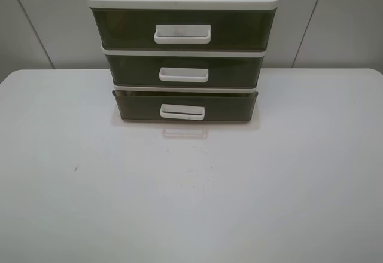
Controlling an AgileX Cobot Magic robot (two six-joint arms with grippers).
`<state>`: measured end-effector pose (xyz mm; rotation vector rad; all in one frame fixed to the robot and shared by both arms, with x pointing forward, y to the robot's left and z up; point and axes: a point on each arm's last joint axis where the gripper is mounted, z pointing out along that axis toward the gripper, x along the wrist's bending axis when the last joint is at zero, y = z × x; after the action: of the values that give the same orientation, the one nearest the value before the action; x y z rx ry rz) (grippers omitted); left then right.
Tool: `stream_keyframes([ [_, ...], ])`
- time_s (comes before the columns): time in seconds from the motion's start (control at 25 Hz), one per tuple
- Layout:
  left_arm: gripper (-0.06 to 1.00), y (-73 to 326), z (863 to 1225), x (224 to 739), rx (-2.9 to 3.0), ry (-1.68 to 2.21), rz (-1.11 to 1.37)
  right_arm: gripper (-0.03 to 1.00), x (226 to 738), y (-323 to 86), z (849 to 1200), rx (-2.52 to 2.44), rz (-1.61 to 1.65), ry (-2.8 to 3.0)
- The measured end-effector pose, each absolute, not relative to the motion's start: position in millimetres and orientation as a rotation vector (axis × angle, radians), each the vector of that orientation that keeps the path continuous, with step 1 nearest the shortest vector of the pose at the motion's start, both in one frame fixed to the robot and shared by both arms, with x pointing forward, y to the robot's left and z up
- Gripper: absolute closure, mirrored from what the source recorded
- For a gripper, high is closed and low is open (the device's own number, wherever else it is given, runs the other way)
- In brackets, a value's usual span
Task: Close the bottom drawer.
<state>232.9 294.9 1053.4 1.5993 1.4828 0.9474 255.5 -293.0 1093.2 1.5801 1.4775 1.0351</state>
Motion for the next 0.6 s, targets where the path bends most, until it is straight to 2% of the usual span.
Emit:
stream_keyframes([
  [0.44, 0.23, 294.9, 1053.4, 232.9, 1.599, 1.483, 0.947, 0.15, 247.6, -299.1, 1085.8, 1.596, 0.905, 1.498],
  [0.6, 0.23, 294.9, 1053.4, 232.9, 1.599, 1.483, 0.947, 0.15, 237.5, -298.5, 1061.5, 1.591, 0.909, 1.494],
])
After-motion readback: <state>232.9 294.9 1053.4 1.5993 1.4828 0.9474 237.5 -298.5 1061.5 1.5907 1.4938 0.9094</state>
